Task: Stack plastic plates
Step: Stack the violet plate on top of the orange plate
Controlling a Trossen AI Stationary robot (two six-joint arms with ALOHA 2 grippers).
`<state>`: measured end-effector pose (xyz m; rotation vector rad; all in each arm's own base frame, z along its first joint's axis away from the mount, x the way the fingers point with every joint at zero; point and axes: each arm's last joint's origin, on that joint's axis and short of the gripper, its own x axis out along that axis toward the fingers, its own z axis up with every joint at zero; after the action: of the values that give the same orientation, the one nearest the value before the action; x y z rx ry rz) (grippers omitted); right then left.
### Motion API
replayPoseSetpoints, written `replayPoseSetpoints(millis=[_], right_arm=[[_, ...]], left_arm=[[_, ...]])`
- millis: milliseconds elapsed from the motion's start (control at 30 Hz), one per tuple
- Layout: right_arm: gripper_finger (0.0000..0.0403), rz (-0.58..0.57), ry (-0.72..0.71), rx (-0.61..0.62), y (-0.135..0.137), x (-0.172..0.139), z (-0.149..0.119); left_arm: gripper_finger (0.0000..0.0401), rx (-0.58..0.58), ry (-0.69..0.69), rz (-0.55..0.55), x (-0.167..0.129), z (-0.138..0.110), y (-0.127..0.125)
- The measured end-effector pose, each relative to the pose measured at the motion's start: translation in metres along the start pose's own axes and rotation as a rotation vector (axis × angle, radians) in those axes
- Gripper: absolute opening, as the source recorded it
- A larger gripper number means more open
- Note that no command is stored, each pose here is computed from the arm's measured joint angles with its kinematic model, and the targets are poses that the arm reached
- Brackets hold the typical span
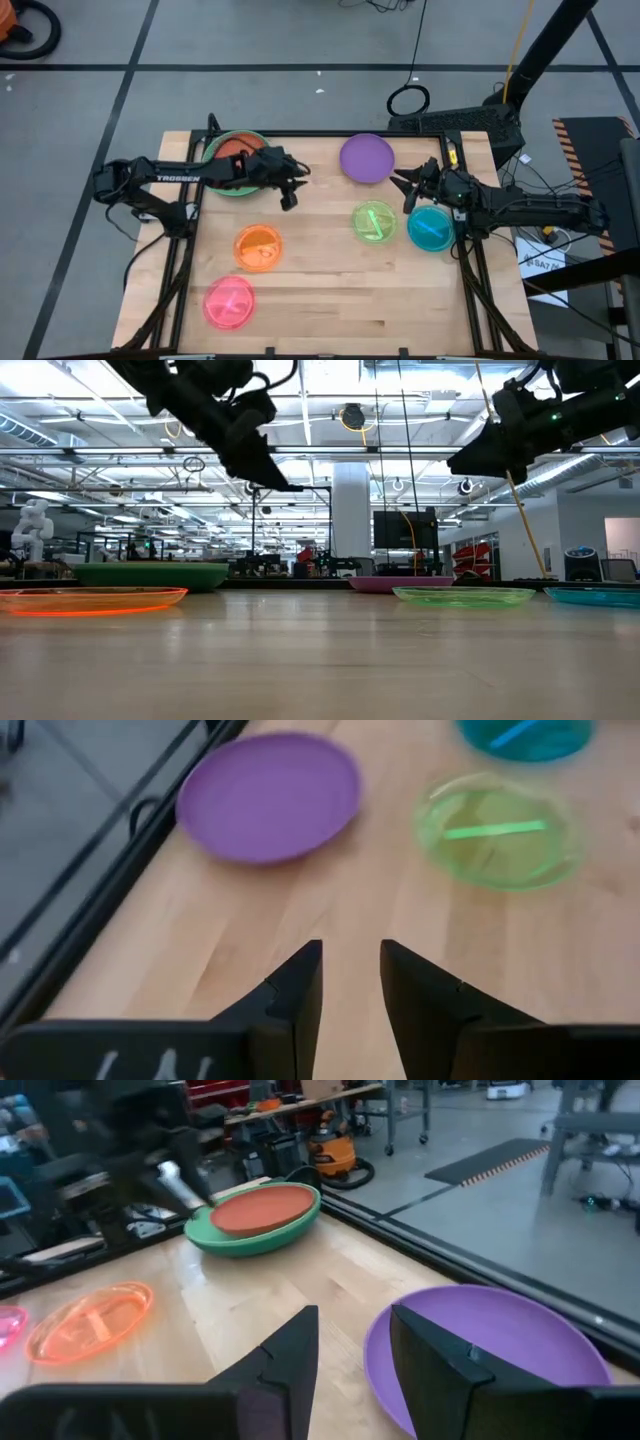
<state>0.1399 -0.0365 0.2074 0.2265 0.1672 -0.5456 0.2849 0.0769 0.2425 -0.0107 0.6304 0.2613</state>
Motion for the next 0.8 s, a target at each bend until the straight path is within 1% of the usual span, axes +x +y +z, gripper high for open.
replayPoseSetpoints(millis=[133, 267, 367, 467, 633, 800], right_arm=[[0.0118, -0.021, 0.038, 0.043, 0.001, 0.006, -0.005], [0.0118, -0.056, 0.057, 0.115, -0.001, 0.015, -0.007], [0.0118, -0.091, 0.069, 0.180, -0.001, 0.023, 0.000], [0.0118, -0.110, 0.089, 0.225, 0.000, 0.032, 0.005], [0.0118, -0.126, 0.111, 0.299, 0.007, 0.048, 0.015], [0.0118, -0.147, 0.149, 0.324, 0.015, 0.069, 0.023]], left_arm=[[0.0111, 0.097, -0.036, -0.009, 0.000, 0.004, -0.006], [0.0111, 0.218, -0.056, 0.000, 0.000, 0.006, -0.004], [0.0111, 0.277, -0.052, 0.017, 0.000, 0.005, 0.001], [0.0111, 0.281, -0.034, 0.030, 0.000, 0.003, 0.006], [0.0111, 0.249, 0.043, 0.022, 0.000, -0.004, 0.009], [0.0111, 0.233, 0.122, 0.005, -0.001, -0.012, 0.008]])
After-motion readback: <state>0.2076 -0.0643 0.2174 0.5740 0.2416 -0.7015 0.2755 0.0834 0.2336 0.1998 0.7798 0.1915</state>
